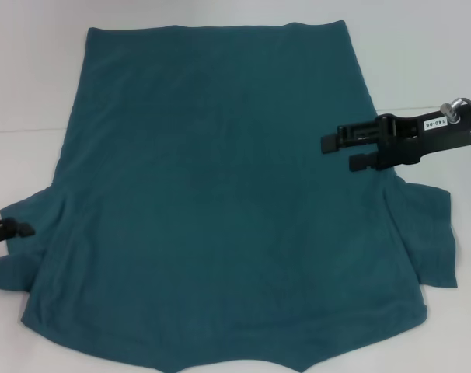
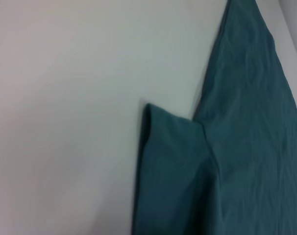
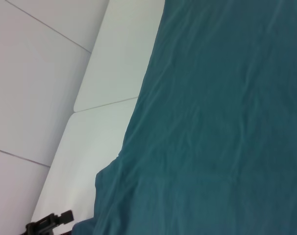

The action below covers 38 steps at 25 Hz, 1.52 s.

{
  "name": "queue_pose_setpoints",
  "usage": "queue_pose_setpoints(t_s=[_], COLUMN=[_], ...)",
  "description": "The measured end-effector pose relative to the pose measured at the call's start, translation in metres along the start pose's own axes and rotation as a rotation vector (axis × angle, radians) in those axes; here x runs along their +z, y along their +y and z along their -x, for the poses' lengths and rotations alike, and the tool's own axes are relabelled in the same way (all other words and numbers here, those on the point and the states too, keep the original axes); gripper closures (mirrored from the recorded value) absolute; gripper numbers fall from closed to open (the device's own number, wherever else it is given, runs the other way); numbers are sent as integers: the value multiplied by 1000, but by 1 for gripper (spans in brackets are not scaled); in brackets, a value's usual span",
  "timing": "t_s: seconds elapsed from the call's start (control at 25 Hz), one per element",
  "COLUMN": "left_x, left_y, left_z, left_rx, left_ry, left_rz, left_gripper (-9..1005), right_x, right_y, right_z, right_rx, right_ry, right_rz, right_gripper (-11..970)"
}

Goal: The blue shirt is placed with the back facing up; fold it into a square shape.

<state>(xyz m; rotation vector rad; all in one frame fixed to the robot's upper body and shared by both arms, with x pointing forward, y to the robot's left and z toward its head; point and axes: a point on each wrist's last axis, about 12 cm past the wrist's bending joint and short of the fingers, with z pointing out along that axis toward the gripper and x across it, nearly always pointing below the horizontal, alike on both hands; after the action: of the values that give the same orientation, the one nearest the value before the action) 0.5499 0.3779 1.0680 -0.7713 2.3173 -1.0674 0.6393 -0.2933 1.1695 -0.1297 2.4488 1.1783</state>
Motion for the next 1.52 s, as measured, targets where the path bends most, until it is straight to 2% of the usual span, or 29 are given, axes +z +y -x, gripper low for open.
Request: queue_pose_setpoints(t_s=[0.36,0.8,1.24,1.4,1.52], left_x=[7,6,1,-6,-12], left_y=[-5,-3,-7,-10,-15], left_z=[8,7,6,13,23], left_rx=[24,27,87,152,216], left_ry=[-20,-9,34,56,62], left_rz=[27,34,41,119,195], left_gripper=[182,629,857,990,989], right_x=[-1,0,-1,-2,-2], right_y=[-1,0,0,0,-1], right_z=[-2,-1,-1,0,-1], right_rx=[5,6,16,15,17], right_ry=[5,3,-1,-1,-2], right_rz=[6,11,8,7,7], right_gripper=[16,19,19,18,18])
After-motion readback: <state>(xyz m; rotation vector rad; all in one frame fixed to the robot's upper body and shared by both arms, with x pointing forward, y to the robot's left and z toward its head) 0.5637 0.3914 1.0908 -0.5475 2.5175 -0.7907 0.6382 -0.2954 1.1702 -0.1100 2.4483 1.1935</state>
